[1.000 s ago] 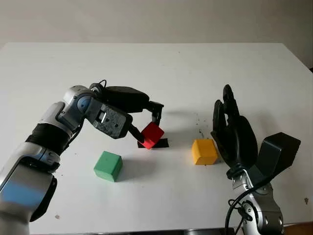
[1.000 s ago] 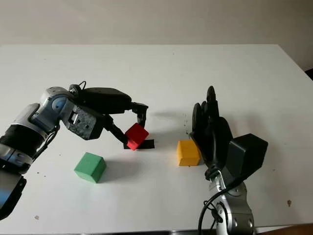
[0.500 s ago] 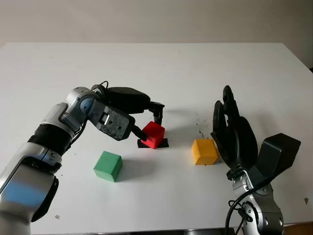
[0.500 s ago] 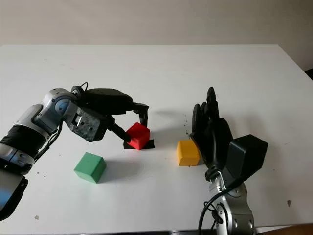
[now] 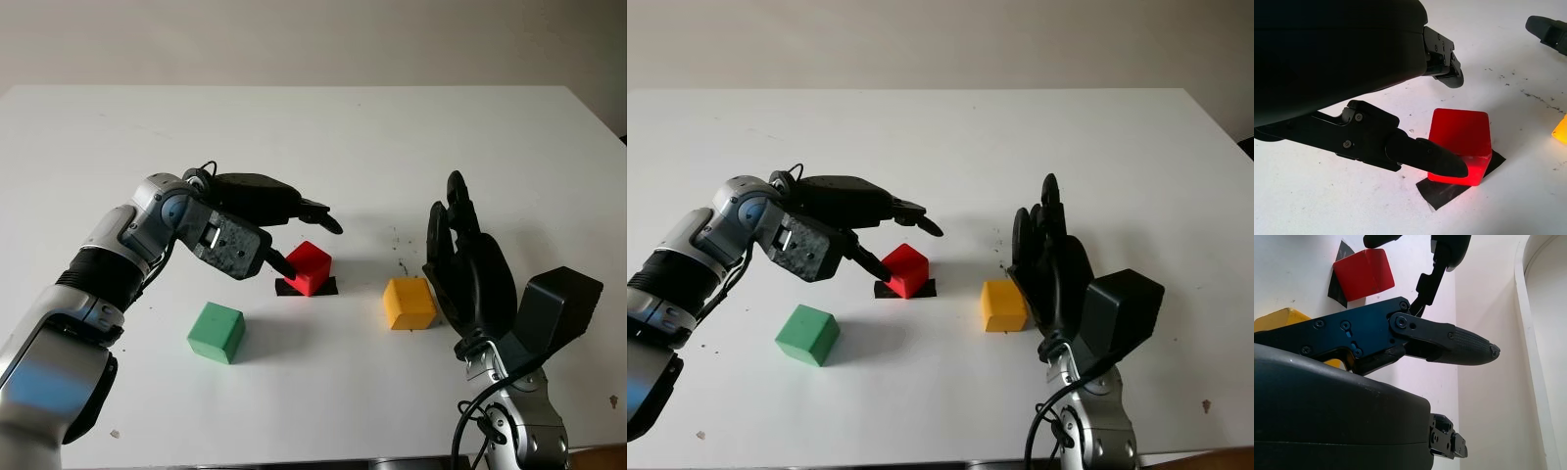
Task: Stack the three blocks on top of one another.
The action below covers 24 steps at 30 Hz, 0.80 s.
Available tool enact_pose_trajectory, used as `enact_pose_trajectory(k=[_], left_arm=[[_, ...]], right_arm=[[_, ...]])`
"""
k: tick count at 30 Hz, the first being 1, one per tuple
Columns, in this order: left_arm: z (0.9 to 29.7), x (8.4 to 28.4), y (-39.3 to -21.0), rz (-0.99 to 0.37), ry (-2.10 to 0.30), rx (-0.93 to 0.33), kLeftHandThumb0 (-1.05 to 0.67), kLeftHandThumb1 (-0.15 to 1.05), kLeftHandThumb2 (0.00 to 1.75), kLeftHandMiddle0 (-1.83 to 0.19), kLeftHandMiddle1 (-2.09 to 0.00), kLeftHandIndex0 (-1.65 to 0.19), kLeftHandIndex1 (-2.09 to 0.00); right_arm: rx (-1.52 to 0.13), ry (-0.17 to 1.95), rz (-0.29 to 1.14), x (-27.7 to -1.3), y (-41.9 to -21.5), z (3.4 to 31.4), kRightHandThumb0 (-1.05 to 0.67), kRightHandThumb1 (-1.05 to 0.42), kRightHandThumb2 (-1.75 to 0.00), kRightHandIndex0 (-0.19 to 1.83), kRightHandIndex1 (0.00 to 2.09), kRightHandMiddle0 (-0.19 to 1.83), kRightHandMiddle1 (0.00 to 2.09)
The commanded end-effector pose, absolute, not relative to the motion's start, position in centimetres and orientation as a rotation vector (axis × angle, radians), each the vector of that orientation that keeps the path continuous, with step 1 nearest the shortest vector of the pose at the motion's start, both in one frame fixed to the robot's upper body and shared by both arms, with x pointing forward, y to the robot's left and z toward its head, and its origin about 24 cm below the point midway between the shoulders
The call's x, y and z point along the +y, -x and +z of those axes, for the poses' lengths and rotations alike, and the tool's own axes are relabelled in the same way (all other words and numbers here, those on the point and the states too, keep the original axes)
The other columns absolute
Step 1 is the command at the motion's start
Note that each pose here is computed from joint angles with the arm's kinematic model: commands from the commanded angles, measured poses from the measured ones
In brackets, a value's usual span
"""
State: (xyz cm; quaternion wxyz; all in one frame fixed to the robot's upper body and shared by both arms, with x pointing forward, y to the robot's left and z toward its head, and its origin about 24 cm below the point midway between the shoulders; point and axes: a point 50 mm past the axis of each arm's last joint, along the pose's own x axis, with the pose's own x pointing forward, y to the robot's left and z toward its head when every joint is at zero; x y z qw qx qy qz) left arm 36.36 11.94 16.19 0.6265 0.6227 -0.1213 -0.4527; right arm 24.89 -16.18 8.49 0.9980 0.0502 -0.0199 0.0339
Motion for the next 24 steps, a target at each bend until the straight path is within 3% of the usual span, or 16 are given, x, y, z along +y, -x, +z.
enact_pose_trajectory(k=[1,10,13,16,19,21,24], left_arm=[[16.8,12.3,-36.3,-1.037,-1.429,-0.272,-0.56,0.99,0.05,-0.08,-0.05,-0.11,-0.28],[19.1,13.4,-36.3,-1.097,-1.343,-0.187,-0.68,0.91,0.04,0.05,-0.03,0.00,-0.07],[20.9,15.4,-36.8,-1.053,-1.086,-0.151,-0.76,0.91,0.05,0.11,-0.02,0.08,-0.03],[21.9,17.0,-37.1,-1.026,-0.887,-0.103,-0.72,0.89,0.04,0.18,0.00,0.13,-0.03],[22.2,18.8,-36.8,-0.926,-0.767,-0.136,-0.84,0.95,0.07,0.19,0.00,0.18,0.00],[21.8,19.6,-36.4,-0.820,-0.769,-0.198,-0.93,1.03,0.27,0.19,0.00,0.19,0.00],[20.8,20.3,-35.7,-0.701,-0.749,-0.249,-0.93,1.05,0.58,0.19,0.00,0.19,-0.01]], right_arm=[[-0.059,-0.096,0.069,-16.3,-24.8,9.0,-0.69,-1.05,-0.63,-0.19,0.00,-0.19,0.00],[-0.068,-0.098,0.073,-16.3,-24.8,9.0,-0.69,-1.05,-0.63,-0.19,0.00,-0.19,0.00],[-0.066,-0.103,0.065,-16.4,-24.7,9.0,-0.68,-1.05,-0.63,-0.19,0.00,-0.19,0.00],[-0.066,-0.097,0.060,-16.5,-24.6,9.1,-0.68,-1.05,-0.63,-0.19,0.00,-0.19,0.00],[-0.067,-0.089,0.062,-16.6,-24.6,9.2,-0.68,-1.05,-0.63,-0.19,0.00,-0.19,0.00],[-0.065,-0.088,0.065,-16.8,-24.6,9.3,-0.68,-1.05,-0.63,-0.19,0.00,-0.19,0.00],[-0.061,-0.082,0.067,-17.0,-24.7,9.4,-0.67,-1.05,-0.63,-0.19,0.00,-0.19,0.00]])
